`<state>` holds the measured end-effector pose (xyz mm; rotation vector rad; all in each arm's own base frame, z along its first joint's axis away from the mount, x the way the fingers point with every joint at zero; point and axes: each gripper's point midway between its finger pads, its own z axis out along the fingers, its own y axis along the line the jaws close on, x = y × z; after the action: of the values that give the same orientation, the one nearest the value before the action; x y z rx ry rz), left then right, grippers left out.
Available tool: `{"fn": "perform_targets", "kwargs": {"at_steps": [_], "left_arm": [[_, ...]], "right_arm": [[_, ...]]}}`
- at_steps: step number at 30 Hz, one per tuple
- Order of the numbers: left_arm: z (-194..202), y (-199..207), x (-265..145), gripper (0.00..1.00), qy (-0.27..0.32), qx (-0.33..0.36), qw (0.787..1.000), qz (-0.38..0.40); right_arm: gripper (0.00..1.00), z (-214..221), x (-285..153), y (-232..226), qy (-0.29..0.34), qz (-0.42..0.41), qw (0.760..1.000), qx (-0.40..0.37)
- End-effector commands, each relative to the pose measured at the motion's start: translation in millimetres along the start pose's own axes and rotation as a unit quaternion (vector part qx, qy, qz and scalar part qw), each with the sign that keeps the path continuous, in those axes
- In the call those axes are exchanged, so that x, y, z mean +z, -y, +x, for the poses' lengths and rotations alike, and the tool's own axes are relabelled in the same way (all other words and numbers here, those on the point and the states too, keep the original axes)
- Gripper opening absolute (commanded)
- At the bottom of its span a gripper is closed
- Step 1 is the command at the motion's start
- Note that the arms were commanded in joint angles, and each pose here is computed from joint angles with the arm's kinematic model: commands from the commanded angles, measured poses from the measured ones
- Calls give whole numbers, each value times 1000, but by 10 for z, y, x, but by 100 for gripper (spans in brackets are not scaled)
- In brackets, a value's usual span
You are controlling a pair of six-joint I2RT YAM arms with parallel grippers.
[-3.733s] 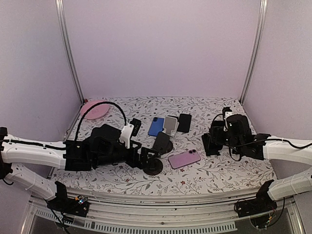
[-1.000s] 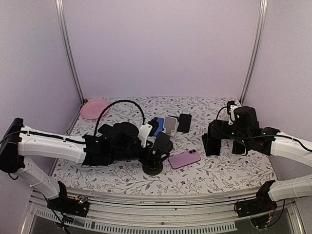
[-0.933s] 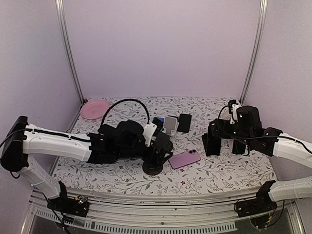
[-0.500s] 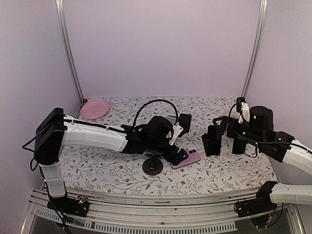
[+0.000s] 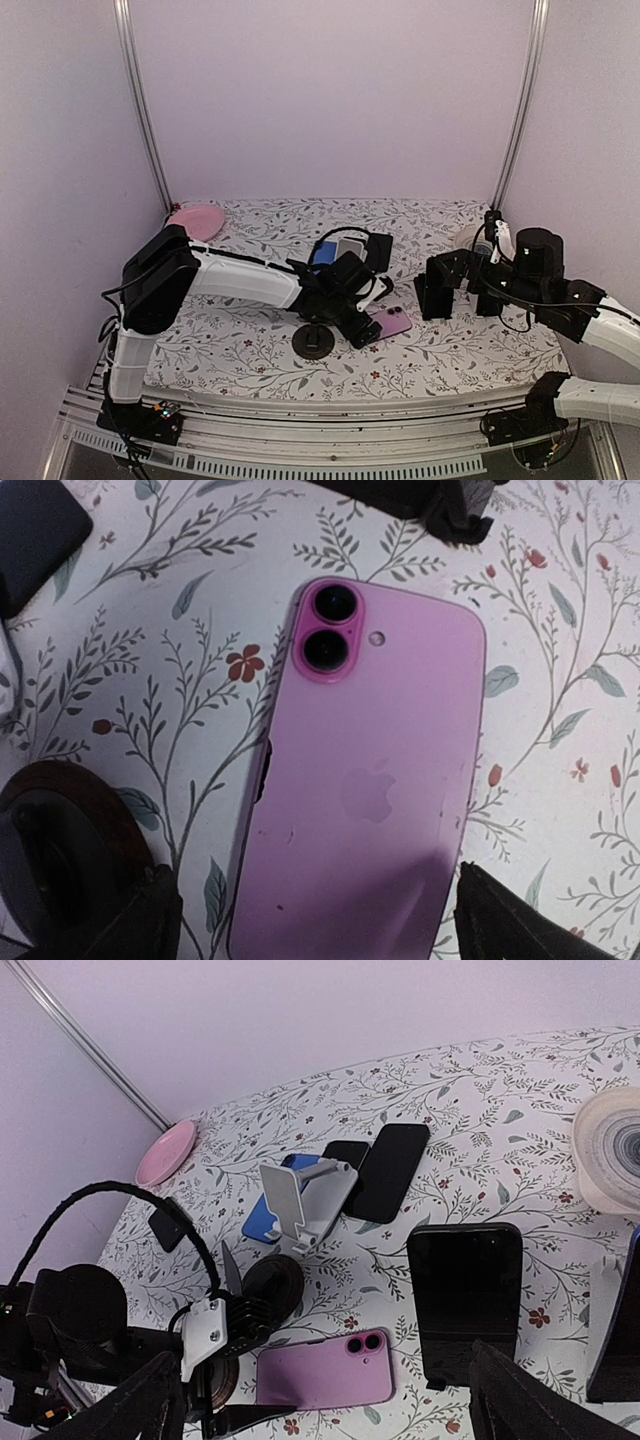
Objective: Place the phone on the phone stand
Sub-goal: Pick up the phone from the center of the board.
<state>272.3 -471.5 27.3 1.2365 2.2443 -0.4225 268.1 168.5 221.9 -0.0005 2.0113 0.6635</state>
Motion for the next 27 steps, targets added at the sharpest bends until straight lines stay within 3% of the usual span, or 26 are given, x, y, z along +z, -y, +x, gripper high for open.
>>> {"fn": "perform_targets", "kwargs": {"at_steps": [1, 9, 21, 27], "left_arm": [[81, -120, 125, 95, -31, 26, 999, -14], [167, -128, 252, 93, -57, 48, 997, -11], [271, -70, 391, 95, -81, 29, 995, 58], [371, -115, 456, 92, -103, 40, 993, 37]], "right_arm": [[99, -1, -23, -40, 4, -16, 1000, 9], [99, 9, -18, -52, 3, -20, 1000, 11], [99, 71, 41, -156, -16, -49, 999, 10], [99, 79, 51, -153, -16, -49, 999, 12]]}}
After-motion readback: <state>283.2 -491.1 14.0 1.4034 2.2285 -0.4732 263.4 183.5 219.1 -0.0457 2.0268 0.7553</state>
